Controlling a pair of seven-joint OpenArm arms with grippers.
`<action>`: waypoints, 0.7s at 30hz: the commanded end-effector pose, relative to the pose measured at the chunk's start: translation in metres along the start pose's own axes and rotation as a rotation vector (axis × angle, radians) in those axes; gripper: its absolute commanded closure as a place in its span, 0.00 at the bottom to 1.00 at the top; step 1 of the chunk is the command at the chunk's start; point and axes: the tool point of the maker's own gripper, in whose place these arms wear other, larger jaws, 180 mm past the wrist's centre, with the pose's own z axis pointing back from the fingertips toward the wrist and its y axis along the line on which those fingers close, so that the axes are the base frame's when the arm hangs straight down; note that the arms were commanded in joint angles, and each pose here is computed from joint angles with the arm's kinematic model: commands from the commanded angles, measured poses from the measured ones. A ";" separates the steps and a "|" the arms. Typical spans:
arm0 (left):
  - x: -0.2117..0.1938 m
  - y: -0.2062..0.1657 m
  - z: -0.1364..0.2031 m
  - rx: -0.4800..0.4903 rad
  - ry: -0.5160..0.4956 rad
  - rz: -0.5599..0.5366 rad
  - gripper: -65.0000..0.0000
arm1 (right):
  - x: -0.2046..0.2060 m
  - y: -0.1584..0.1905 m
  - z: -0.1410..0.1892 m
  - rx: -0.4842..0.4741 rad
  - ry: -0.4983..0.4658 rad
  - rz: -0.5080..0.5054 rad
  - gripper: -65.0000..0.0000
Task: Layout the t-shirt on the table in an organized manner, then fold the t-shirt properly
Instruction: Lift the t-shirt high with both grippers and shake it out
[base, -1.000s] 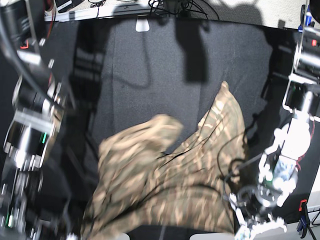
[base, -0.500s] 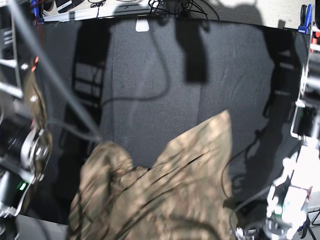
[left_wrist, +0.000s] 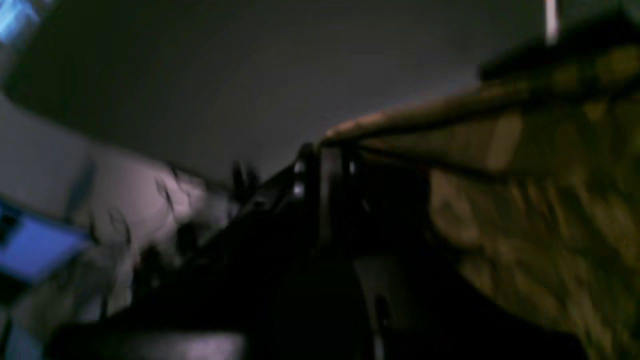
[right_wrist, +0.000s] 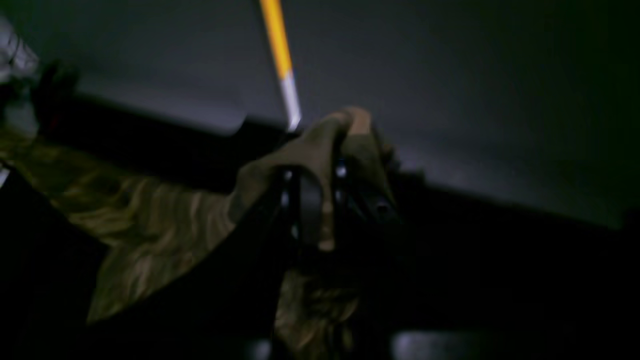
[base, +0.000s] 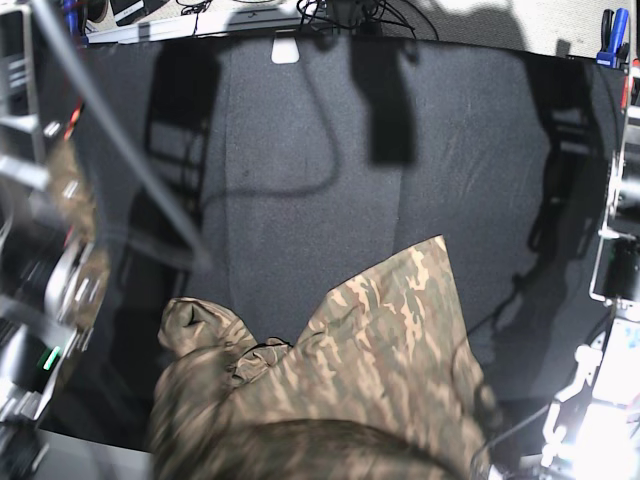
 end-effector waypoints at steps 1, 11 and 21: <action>0.020 0.023 0.006 0.056 -0.032 0.010 1.00 | 0.017 0.005 0.007 0.030 -0.061 0.021 1.00; -0.065 -0.018 0.008 -0.101 0.285 -0.154 1.00 | -0.153 0.075 -0.042 0.223 0.312 0.157 1.00; -0.056 -0.038 0.001 -0.169 0.089 -0.160 1.00 | -0.106 0.055 -0.043 0.121 0.202 0.233 1.00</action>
